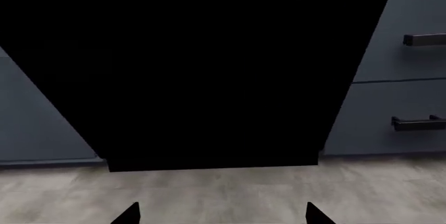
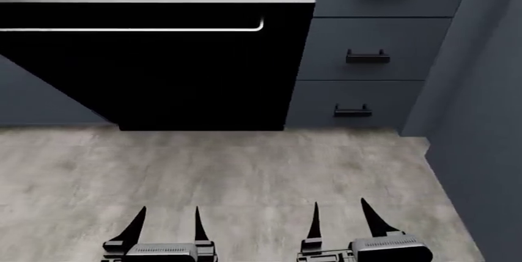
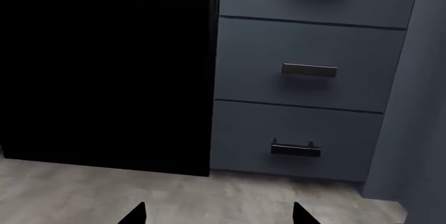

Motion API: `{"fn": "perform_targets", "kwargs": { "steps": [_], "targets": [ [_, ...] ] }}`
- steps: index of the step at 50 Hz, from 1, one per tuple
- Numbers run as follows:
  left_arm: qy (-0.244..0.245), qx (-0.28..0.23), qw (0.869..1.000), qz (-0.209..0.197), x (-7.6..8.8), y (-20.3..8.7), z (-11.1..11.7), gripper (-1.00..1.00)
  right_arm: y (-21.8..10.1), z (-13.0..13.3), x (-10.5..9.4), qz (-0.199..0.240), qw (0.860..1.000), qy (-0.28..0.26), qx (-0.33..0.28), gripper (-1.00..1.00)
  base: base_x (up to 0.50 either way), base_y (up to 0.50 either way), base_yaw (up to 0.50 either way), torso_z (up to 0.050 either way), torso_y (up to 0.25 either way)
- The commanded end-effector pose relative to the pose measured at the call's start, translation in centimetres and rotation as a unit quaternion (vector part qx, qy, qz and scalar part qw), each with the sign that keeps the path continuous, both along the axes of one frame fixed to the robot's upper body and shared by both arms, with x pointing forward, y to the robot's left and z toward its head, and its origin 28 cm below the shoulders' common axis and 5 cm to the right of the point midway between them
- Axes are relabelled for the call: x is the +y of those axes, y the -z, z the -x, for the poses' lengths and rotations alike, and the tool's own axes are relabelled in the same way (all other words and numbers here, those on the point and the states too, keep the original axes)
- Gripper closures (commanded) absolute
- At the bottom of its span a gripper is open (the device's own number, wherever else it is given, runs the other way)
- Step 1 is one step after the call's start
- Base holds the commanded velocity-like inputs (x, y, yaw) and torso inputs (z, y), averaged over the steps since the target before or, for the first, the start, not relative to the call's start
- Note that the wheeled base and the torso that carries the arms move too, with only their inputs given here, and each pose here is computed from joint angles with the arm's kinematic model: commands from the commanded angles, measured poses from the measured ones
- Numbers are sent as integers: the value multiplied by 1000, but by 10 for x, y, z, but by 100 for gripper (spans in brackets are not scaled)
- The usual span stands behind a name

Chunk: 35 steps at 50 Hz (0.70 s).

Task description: Close the dishwasher door

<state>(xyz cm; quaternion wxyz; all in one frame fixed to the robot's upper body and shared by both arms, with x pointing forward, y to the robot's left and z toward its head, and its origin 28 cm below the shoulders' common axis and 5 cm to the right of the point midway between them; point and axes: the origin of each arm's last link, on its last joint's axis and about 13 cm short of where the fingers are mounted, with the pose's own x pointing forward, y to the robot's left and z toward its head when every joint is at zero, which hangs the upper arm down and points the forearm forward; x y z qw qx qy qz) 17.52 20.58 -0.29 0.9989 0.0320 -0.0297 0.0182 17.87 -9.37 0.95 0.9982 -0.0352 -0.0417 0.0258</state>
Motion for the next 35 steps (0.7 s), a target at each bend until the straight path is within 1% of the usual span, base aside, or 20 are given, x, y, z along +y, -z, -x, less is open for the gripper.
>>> {"fn": "perform_targets", "kwargs": {
  "steps": [1,18,27,30,35],
  "targets": [
    [-1,0,1000,-3,0,0,2,-100,-1,2,1,1,1000,-7,-2,-100,12,500,0,0,0],
    [-1,1,1000,-6,1,2,2,-100,0,2,2,-5,1000,-13,-4,-100,48,500,0,0,0],
    [0,2,1000,-8,0,3,1,-100,2,1,1,-12,1000,-7,-2,-100,77,500,0,0,0],
    [0,2,1000,-9,0,3,1,-100,-1,1,2,-18,1000,-3,-3,-100,0,0,0,0,0],
    [2,2,1000,-9,0,2,0,-100,-2,2,4,-23,1000,-14,-5,-100,0,0,0,0,0]
  ]
}}
